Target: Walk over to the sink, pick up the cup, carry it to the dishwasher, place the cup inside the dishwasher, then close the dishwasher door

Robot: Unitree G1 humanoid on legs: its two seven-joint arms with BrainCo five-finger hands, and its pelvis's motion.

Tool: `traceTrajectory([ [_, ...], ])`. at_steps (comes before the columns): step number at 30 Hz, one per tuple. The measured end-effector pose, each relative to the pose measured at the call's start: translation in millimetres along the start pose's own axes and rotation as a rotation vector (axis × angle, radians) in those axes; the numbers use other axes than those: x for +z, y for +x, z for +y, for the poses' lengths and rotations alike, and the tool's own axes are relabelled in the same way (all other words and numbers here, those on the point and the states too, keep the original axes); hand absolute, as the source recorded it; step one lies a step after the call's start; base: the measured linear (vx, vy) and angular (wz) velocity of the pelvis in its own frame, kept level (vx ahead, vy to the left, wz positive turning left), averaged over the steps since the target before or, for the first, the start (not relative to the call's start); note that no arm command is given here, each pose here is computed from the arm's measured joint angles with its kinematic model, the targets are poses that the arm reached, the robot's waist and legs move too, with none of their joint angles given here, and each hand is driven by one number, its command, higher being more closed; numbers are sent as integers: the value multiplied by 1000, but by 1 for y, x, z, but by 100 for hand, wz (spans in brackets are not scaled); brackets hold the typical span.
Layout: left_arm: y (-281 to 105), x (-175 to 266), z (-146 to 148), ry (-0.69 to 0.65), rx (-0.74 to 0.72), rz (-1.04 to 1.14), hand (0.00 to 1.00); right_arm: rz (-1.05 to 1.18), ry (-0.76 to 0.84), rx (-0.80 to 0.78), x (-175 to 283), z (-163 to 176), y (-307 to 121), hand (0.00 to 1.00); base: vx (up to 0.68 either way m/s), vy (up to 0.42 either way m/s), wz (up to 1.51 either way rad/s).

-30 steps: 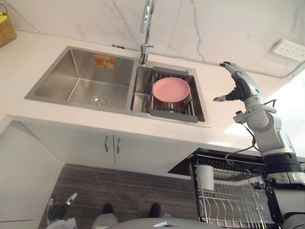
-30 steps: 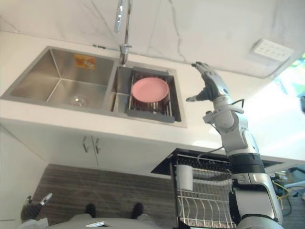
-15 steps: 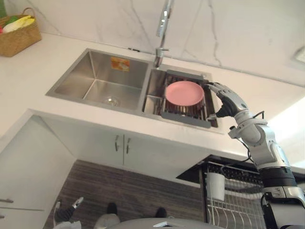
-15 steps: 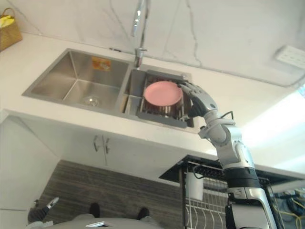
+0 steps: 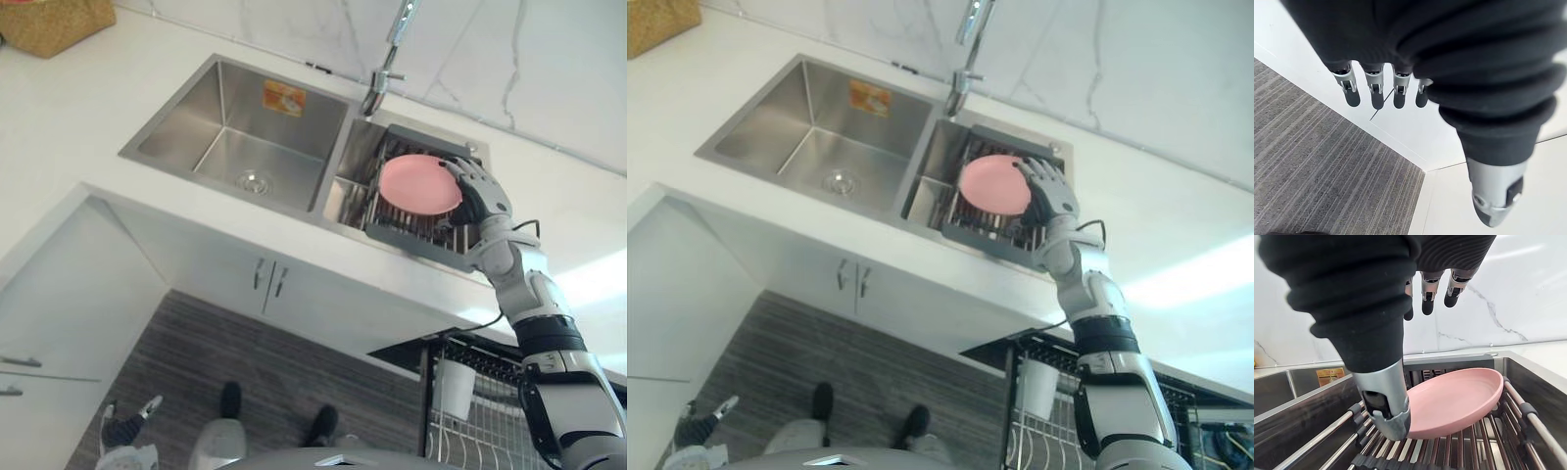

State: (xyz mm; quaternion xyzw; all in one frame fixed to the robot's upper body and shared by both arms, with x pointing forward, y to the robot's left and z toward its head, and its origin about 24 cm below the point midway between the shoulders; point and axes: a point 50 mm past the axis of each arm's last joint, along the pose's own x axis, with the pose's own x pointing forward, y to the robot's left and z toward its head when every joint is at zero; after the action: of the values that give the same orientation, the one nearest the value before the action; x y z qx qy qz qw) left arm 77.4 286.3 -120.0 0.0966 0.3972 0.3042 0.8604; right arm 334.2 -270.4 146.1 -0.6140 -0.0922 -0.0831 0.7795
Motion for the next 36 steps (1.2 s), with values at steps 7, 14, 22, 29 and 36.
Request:
traceTrajectory([
  [7, 2, 5, 0, 0, 1, -14, 0, 1, -34, 34, 0, 8, 0, 0, 38, 14, -2],
  [14, 6, 19, -1, -11, -2, -64, 0, 6, -105, 45, -1, 7, 5, 0, 78, 8, 4],
  [22, 8, 23, 4, -20, 7, -72, 0, 26, -174, 51, 2, 3, 20, 0, -20, 16, -1],
  [29, 9, 24, 6, -35, 8, -74, 0, 32, -254, 42, -2, -14, 29, 0, 8, 7, -2],
  [36, 10, 26, 7, -51, 12, -79, 0, 75, -276, 43, -10, -19, 32, 0, 50, -5, 0],
])
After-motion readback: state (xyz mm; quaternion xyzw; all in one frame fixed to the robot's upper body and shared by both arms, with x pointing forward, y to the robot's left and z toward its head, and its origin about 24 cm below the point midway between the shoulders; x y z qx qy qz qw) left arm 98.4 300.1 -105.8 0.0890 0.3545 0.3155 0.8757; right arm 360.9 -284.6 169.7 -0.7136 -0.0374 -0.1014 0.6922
